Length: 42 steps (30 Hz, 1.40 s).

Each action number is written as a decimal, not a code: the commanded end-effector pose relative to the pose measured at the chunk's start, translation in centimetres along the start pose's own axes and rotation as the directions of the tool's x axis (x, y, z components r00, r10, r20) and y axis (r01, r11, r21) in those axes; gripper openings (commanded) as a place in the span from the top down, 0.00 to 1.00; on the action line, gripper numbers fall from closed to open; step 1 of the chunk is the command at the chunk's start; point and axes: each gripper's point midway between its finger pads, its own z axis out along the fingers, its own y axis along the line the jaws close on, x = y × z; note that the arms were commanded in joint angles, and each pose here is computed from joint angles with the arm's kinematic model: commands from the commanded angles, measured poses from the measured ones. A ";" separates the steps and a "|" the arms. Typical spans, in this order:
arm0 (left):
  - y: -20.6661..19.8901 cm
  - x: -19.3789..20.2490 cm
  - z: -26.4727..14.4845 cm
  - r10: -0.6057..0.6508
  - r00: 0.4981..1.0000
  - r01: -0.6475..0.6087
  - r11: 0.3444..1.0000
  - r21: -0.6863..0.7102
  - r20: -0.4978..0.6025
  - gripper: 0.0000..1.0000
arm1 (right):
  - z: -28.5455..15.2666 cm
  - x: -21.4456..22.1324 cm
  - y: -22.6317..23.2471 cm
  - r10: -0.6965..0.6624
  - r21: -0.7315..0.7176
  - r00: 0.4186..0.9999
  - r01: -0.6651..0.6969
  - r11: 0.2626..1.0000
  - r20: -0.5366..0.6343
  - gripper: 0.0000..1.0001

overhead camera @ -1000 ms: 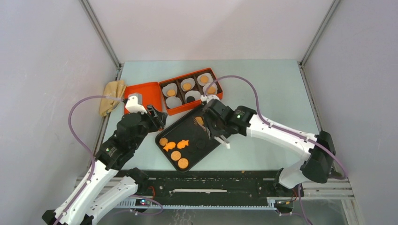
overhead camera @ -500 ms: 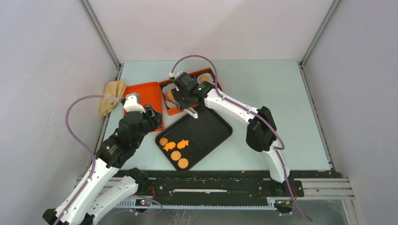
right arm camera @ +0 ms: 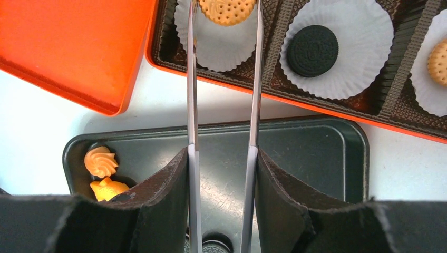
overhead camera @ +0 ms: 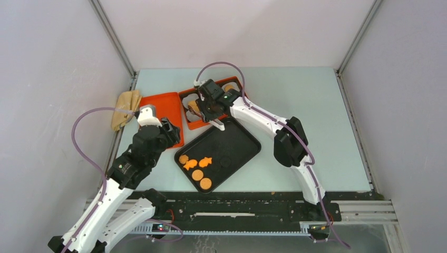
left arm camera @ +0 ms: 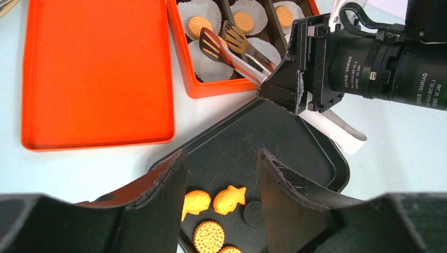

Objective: Pack the cookies

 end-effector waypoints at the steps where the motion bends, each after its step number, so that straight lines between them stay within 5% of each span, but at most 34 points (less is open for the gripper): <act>1: -0.6 -2.1 -0.4 -0.014 0.999 0.013 1.000 0.014 0.048 0.44 | -0.9 -1.9 0.2 -0.021 -0.004 0.998 0.022 1.000 0.066 0.70; 7: -0.6 -2.1 -0.5 -0.015 0.999 0.015 1.000 0.015 0.048 0.44 | -0.6 -0.8 0.5 -0.024 -0.019 0.999 0.025 1.000 0.033 0.68; 13: -1.4 -1.8 -0.4 -0.017 0.999 0.015 0.998 0.057 0.032 0.43 | -0.4 -0.6 0.2 -0.019 0.005 0.999 0.019 1.000 0.035 0.46; 22: -1.7 -2.1 -1.0 -0.029 0.999 0.025 0.995 0.093 0.045 0.39 | -1.9 -2.3 0.5 -0.002 -0.017 0.997 0.003 1.000 0.083 0.45; 35: -2.2 -3.1 -0.7 -0.027 0.998 0.022 0.996 0.083 0.061 0.43 | -14.2 -6.0 -2.2 0.022 0.074 0.953 -0.047 0.996 0.303 0.71; 42: -3.9 -2.6 0.9 -0.011 1.000 0.009 0.993 0.114 0.015 0.53 | -17.3 -1.4 -12.7 0.126 0.295 0.941 -0.223 0.929 0.315 0.77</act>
